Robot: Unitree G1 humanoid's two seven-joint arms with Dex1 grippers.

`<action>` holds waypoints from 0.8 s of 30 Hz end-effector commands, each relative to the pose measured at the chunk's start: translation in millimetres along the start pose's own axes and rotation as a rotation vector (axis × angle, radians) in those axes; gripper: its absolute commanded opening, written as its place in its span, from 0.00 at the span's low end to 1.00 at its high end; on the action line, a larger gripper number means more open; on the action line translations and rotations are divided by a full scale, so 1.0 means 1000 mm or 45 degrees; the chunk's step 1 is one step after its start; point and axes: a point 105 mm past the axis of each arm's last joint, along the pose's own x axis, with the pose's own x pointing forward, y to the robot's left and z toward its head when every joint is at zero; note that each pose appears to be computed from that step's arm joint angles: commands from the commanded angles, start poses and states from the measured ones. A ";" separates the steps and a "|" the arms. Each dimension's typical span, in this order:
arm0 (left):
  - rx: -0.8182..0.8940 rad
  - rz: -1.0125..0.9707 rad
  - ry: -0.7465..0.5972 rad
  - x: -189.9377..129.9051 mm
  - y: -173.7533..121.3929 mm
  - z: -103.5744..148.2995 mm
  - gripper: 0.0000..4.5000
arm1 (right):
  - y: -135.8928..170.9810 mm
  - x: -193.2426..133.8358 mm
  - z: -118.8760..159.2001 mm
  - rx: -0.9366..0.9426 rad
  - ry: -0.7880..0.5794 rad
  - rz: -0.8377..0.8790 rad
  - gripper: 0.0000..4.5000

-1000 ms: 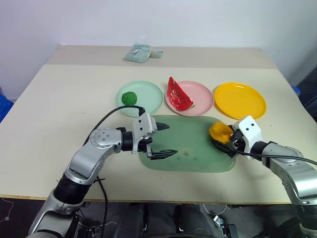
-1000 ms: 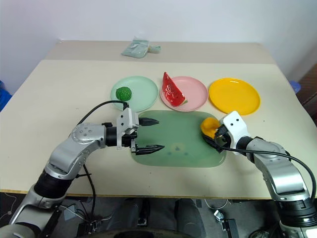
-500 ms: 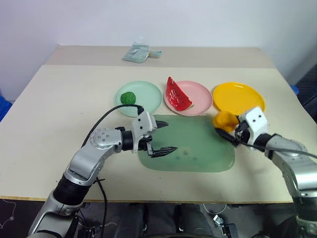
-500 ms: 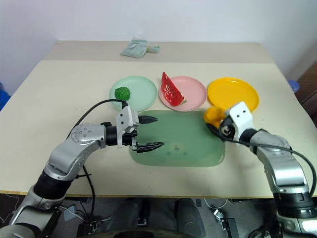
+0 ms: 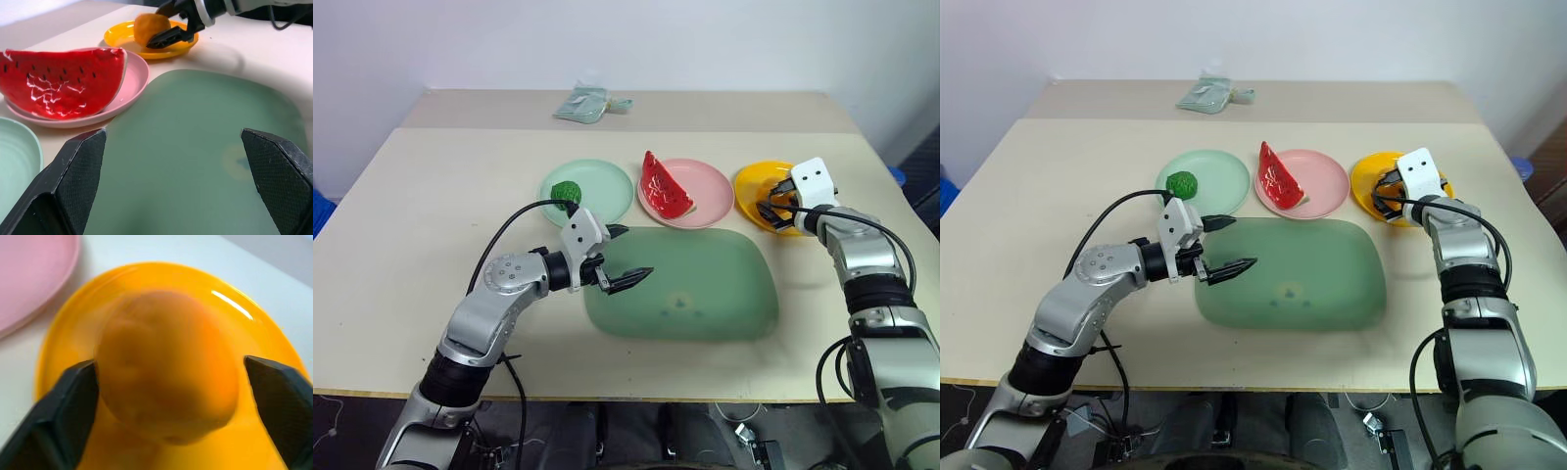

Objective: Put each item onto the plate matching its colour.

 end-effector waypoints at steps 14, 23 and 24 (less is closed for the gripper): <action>0.013 0.831 0.107 -0.122 0.078 -0.016 1.00 | 0.019 -0.111 0.024 -0.056 -0.426 0.568 0.99; -0.061 1.196 0.251 -0.183 0.078 -0.055 1.00 | 0.029 -0.112 0.003 0.064 -0.365 0.597 0.99; -0.060 1.195 0.255 -0.182 0.078 -0.056 1.00 | 0.029 -0.110 0.002 0.067 -0.365 0.599 0.99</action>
